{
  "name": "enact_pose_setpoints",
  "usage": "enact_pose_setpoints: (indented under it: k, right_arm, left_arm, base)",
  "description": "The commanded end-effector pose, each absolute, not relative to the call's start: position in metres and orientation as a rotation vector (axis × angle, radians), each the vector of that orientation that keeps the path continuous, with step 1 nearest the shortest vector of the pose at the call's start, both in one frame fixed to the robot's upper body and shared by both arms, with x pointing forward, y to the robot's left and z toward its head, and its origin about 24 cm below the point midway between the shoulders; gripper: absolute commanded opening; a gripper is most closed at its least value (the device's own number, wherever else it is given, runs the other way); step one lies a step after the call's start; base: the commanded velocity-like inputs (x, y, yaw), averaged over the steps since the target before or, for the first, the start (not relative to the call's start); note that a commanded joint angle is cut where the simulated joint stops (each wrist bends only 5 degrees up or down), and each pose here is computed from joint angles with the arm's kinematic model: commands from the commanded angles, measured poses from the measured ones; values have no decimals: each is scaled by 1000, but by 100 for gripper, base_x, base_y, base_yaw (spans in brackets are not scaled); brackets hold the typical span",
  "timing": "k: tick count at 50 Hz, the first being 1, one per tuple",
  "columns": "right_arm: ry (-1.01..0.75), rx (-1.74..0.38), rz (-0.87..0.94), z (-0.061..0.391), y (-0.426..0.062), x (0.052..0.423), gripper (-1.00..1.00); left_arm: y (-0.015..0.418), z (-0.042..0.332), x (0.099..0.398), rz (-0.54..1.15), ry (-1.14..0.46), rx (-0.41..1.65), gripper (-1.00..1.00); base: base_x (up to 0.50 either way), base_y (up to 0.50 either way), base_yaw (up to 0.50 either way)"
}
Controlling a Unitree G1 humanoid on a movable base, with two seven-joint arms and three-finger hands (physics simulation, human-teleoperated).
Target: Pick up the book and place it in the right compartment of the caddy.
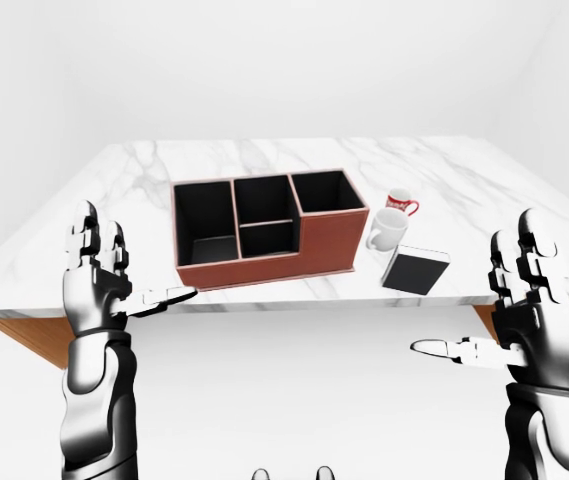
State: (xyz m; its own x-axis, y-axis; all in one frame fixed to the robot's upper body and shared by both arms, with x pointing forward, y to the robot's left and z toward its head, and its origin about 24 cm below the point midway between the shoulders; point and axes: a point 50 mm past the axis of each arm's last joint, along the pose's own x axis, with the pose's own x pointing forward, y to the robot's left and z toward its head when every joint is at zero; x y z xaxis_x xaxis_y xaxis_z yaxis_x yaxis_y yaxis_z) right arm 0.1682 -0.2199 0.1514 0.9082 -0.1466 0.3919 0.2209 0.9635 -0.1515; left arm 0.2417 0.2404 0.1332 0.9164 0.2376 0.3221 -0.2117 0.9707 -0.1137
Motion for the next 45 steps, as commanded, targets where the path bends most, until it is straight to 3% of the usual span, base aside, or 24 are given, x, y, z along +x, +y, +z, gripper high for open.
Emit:
enact_pose_setpoints:
  k: [1, 45]
  right_arm:
    - [-393, -195, -189, 152, -220, 167, 100]
    - [-388, -195, -182, 151, -219, 168, 100]
  left_arm:
    - [241, 135, 241, 233, -348, -78, 100]
    - [242, 135, 241, 235, -350, -80, 100]
  base:
    - [22, 0, 0]
    - [22, 0, 0]
